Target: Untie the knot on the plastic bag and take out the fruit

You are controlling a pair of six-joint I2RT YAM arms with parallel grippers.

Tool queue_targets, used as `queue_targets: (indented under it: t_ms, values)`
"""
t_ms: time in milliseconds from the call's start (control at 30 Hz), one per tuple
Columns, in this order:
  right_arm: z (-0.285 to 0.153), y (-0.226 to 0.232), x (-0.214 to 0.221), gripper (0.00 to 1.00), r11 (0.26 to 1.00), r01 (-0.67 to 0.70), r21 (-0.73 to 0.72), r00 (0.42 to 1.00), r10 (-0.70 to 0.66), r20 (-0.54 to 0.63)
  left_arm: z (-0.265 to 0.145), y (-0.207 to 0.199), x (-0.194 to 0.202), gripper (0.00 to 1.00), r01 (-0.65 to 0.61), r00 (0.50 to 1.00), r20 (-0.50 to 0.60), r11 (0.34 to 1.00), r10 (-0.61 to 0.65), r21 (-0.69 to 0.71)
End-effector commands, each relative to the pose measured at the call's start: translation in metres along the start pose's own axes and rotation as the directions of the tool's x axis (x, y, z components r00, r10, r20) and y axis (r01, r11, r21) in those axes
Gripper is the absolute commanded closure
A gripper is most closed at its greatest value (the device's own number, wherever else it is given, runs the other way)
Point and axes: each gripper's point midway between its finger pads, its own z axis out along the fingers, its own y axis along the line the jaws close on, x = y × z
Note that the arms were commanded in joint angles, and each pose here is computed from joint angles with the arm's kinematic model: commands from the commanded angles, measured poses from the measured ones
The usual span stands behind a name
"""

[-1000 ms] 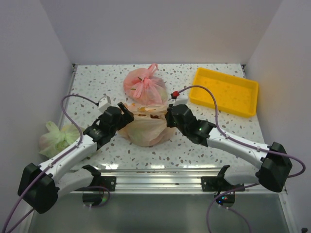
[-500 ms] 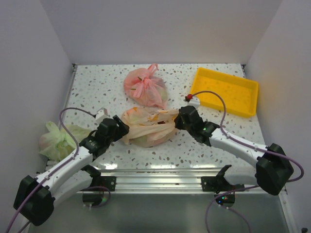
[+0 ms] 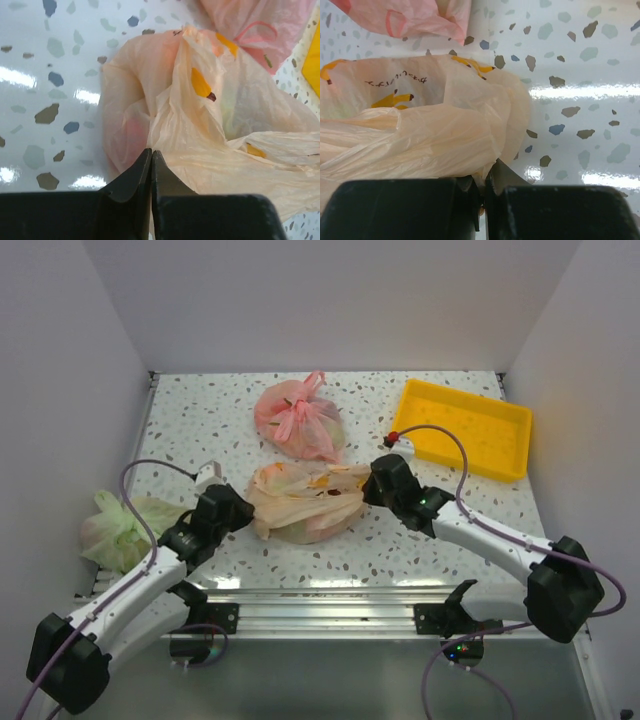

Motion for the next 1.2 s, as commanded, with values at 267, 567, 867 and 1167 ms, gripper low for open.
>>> queue_targets:
  t_ms: [267, 567, 867, 1167]
  values:
    - [-0.039, 0.050, -0.101, 1.00, 0.988, 0.118, -0.102, 0.971, -0.093, 0.222, -0.032, -0.106, -0.127, 1.00, -0.188, 0.951, 0.287, 0.949, 0.112, 0.254]
    - [-0.015, -0.007, -0.013, 1.00, 0.998, 0.045, -0.031, 0.996, -0.043, 0.073, -0.033, -0.065, -0.070, 1.00, -0.118, 0.974, 0.220, 0.940, 0.047, 0.319]
    - [-0.033, -0.037, 0.025, 0.80, 0.999, 0.052, 0.003, 0.998, -0.052, -0.038, -0.047, -0.022, -0.019, 0.66, -0.145, 0.988, 0.100, 0.944, 0.120, 0.296]
    - [-0.041, -0.016, 0.008, 0.46, 0.998, 0.044, -0.046, 0.998, -0.046, -0.041, -0.080, -0.126, -0.079, 0.00, -0.605, 0.791, 0.262, 0.638, 0.553, 0.477]
